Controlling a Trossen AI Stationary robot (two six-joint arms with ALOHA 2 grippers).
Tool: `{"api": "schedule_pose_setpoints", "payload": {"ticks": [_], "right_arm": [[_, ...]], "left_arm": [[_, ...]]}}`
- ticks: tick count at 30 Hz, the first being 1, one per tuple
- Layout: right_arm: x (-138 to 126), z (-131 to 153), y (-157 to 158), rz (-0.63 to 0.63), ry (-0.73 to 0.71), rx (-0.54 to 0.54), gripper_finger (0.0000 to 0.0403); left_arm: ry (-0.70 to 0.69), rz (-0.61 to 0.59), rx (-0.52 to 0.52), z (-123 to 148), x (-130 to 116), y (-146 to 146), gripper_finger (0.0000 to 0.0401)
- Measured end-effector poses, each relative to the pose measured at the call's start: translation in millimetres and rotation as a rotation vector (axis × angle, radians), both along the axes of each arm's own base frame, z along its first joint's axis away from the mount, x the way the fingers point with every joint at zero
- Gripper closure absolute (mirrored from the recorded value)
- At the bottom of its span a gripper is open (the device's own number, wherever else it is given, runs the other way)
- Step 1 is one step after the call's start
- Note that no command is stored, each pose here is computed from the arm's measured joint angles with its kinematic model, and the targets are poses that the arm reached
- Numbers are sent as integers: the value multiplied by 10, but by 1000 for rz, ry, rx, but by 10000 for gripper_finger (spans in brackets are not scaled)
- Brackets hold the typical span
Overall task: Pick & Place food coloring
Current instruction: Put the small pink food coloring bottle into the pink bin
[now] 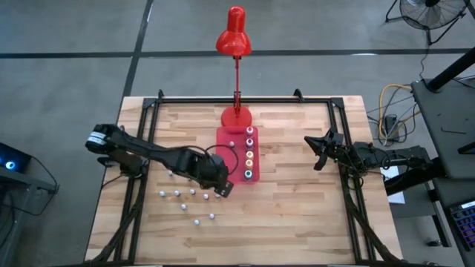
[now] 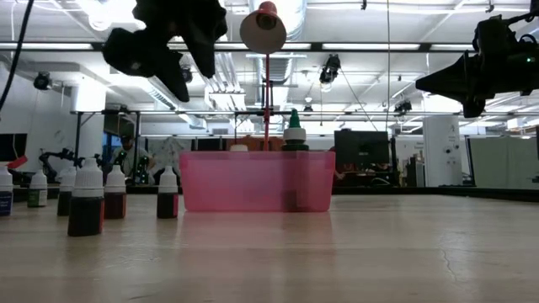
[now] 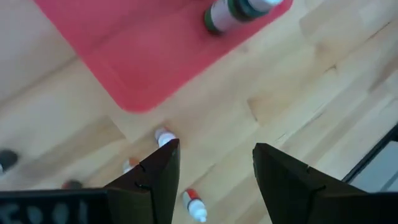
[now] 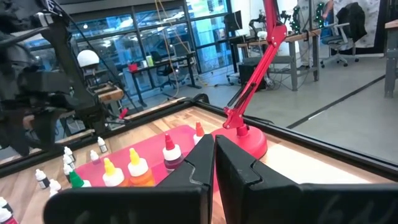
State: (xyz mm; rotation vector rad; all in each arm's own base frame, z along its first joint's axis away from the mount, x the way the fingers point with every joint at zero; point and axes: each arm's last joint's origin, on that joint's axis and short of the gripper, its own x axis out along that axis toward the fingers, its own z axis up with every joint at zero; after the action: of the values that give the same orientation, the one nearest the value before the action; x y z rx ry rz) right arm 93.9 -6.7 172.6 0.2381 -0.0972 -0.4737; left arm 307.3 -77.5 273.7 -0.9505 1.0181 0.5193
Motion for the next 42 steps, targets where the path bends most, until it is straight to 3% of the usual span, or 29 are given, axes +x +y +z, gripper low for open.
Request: {"api": "schedule_pose_setpoints", "payload": {"ticks": [9, 18, 27, 42], "right_arm": [[0, 0, 0, 0, 0, 0, 394], [0, 1, 0, 0, -1, 0, 394], [0, 0, 0, 0, -1, 0, 394], [0, 0, 0, 1, 0, 0, 394]], "left_arm": [[151, 106, 106, -88, -163, -286, 227], [198, 13, 190, -345, -60, -410, 227], [213, -4, 202, -651, 125, -500, 227], [229, -49, 242, -841, 204, -514, 227]]}}
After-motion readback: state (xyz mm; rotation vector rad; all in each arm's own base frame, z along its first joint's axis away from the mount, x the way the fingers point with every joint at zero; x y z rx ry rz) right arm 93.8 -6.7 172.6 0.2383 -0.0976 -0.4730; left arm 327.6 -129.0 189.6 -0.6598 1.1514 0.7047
